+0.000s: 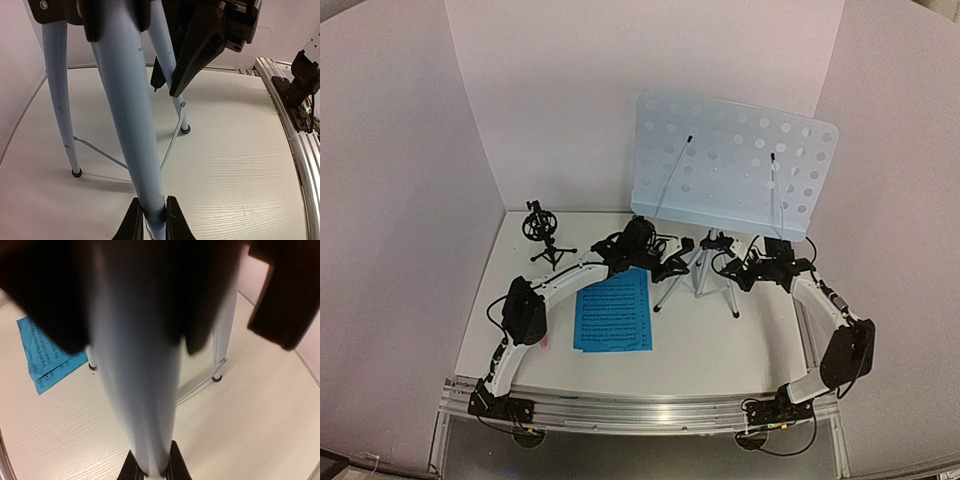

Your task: Set up the instrument practice props

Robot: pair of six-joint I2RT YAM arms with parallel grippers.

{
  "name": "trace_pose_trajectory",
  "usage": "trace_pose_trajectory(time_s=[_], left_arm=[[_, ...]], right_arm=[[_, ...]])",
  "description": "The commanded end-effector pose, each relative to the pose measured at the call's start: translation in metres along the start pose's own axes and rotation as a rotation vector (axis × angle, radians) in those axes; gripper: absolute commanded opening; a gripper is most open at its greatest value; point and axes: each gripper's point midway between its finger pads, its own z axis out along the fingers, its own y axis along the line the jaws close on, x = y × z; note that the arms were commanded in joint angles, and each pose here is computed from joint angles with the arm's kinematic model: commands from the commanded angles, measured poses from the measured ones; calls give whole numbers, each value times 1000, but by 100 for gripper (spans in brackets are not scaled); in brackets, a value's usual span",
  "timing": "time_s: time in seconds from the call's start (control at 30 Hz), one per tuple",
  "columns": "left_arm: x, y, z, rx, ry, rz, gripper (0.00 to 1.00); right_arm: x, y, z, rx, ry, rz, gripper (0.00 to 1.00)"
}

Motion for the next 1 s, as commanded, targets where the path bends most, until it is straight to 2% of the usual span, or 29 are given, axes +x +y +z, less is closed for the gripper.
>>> trace_pose_trajectory(time_s=[0.0, 0.3, 0.63, 0.97], left_arm=[[43, 31, -50, -105, 185, -65, 0], [44, 44, -40, -125, 187, 1, 0], [75, 25, -42, -79, 250, -22, 0], [87, 16, -49, -54, 307, -17, 0]], right_arm=[[65, -88, -74, 368, 211, 188, 0], [75, -105, -68, 367, 247, 199, 0], [77, -107, -86, 440, 298, 108, 0], [93, -110, -84, 443, 348, 102, 0]])
